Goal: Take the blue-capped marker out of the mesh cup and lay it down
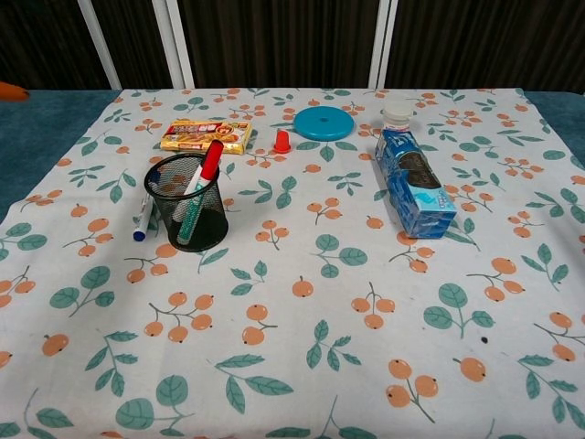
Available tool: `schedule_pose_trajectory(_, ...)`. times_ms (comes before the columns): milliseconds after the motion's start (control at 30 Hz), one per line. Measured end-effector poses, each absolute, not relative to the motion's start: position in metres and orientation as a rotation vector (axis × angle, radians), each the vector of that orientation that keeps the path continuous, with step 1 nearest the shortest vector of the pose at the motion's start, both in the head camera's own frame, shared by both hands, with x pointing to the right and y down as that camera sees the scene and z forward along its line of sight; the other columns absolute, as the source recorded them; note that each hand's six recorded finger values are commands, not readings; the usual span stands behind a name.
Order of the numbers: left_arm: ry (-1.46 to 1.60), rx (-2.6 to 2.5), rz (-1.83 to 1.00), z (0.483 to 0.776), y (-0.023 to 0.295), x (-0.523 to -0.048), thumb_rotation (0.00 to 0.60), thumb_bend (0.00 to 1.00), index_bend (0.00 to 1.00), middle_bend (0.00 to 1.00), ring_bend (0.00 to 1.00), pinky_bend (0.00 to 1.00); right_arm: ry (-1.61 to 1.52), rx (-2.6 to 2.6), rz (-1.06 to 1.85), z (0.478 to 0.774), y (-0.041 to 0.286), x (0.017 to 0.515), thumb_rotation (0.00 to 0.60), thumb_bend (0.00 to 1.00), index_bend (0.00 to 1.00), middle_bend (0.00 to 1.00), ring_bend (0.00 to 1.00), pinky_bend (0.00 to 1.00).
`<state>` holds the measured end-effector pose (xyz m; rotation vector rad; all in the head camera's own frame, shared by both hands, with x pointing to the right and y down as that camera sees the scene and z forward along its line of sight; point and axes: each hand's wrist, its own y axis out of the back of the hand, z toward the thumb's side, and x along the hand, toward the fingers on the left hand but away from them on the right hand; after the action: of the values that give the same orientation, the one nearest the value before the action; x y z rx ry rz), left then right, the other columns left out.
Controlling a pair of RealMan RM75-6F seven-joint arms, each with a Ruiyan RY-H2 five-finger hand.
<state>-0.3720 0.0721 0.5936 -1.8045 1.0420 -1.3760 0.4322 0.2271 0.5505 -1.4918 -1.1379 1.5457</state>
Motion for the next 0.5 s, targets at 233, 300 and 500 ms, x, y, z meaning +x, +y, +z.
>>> schedule_pose_trajectory(233,1.020,-1.636,-1.390,0.573,0.143,-0.416,0.600,0.18,0.17,0.00,0.00,0.00,-1.131,-1.491,1.543,0.551,0.227,0.431,0.600,0.12,0.10,0.01,0.06,0.17)
schedule_pose_trajectory(300,1.037,-1.648,-1.386,0.570,0.162,-0.423,0.600,0.18,0.17,0.00,0.00,0.00,-1.128,-1.492,1.544,0.551,0.227,0.431,0.600,0.12,0.10,0.01,0.06,0.17)
schedule_pose_trajectory(500,1.063,-1.741,-1.381,0.568,0.207,-0.437,0.600,0.18,0.17,0.00,0.00,0.00,-1.125,-1.492,1.540,0.551,0.227,0.431,0.600,0.12,0.10,0.01,0.06,0.17)
